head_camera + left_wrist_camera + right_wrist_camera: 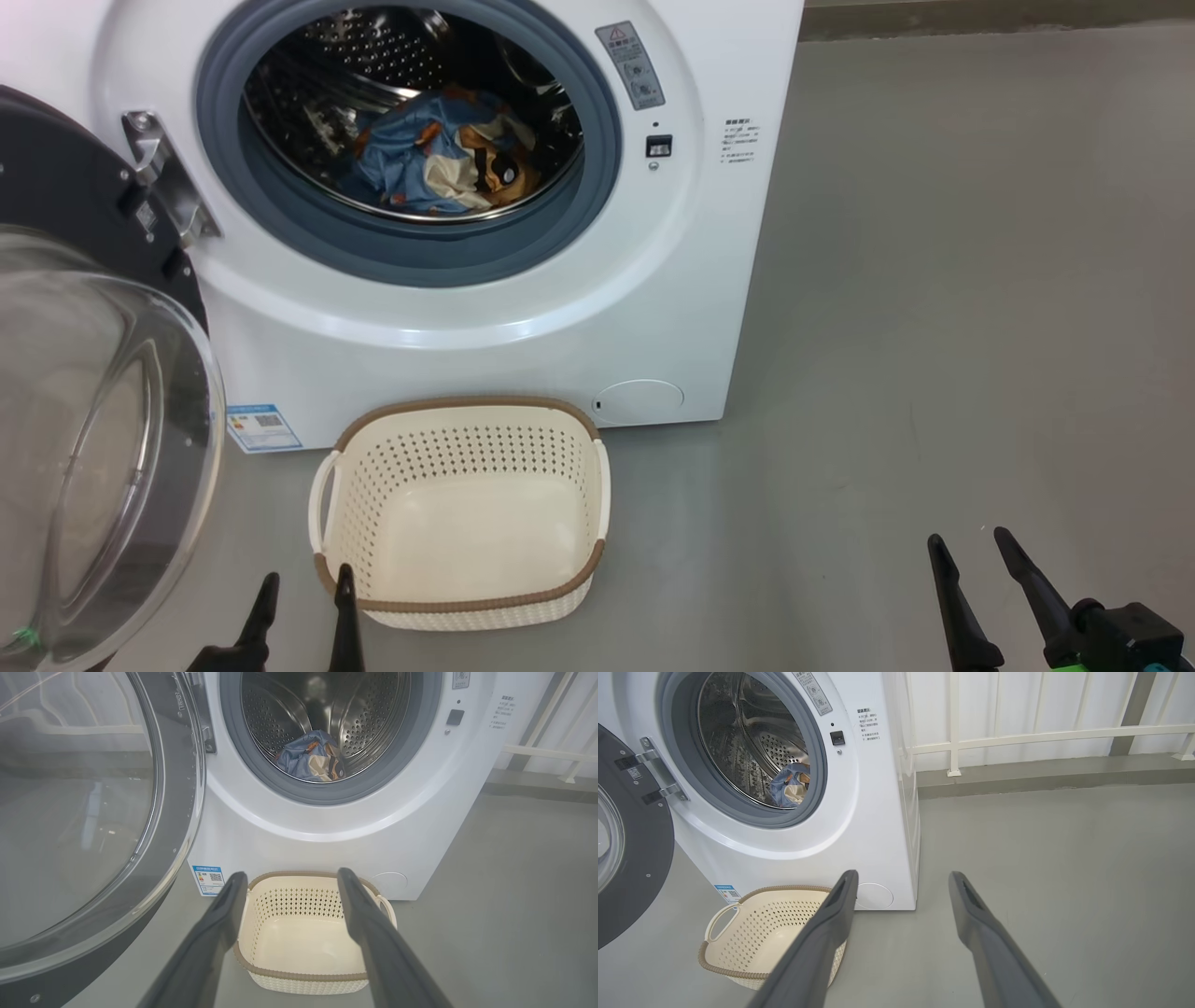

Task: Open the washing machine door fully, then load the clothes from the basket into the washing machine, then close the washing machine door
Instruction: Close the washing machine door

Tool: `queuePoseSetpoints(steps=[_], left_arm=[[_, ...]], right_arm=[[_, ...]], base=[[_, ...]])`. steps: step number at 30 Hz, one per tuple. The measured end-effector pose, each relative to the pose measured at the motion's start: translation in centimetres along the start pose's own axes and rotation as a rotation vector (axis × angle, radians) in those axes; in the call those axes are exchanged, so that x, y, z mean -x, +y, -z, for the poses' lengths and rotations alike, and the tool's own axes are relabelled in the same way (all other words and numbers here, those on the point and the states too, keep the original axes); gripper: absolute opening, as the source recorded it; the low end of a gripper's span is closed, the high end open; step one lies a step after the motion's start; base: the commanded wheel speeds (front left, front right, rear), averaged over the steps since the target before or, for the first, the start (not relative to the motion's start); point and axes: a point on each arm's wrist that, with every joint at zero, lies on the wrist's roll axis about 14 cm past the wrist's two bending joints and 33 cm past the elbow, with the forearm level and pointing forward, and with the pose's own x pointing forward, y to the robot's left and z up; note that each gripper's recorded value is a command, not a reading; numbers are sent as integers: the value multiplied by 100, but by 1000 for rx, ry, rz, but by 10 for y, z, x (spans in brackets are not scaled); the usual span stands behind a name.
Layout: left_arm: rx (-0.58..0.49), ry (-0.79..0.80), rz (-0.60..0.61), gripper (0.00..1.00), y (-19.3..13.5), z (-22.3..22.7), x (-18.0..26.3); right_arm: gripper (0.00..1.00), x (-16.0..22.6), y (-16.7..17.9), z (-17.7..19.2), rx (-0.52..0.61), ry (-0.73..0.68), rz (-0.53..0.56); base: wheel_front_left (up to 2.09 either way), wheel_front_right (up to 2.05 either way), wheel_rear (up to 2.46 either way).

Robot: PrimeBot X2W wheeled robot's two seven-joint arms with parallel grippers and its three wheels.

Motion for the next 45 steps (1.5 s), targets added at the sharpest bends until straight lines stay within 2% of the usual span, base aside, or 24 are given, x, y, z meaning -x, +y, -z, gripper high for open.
queuePoseSetpoints(steps=[7,13,26,29,45], left_arm=[[3,-8,-27,100,8,-2,3],[3,-23,-88,100,26,-7,11],[7,-63,-264,100,78,-18,44],[7,-74,-320,100,94,-21,57],[16,-98,-480,100,130,-25,99]], right_arm=[[100,-8,9,2,8,7,-32],[100,-27,29,-5,32,-14,-111],[100,-68,98,-15,77,-54,-348],[100,-77,124,-18,80,-66,-424],[100,-86,188,-8,70,-51,-605]], base=[[0,0,0],[0,0,0],[0,0,0],[0,0,0],[0,0,0]])
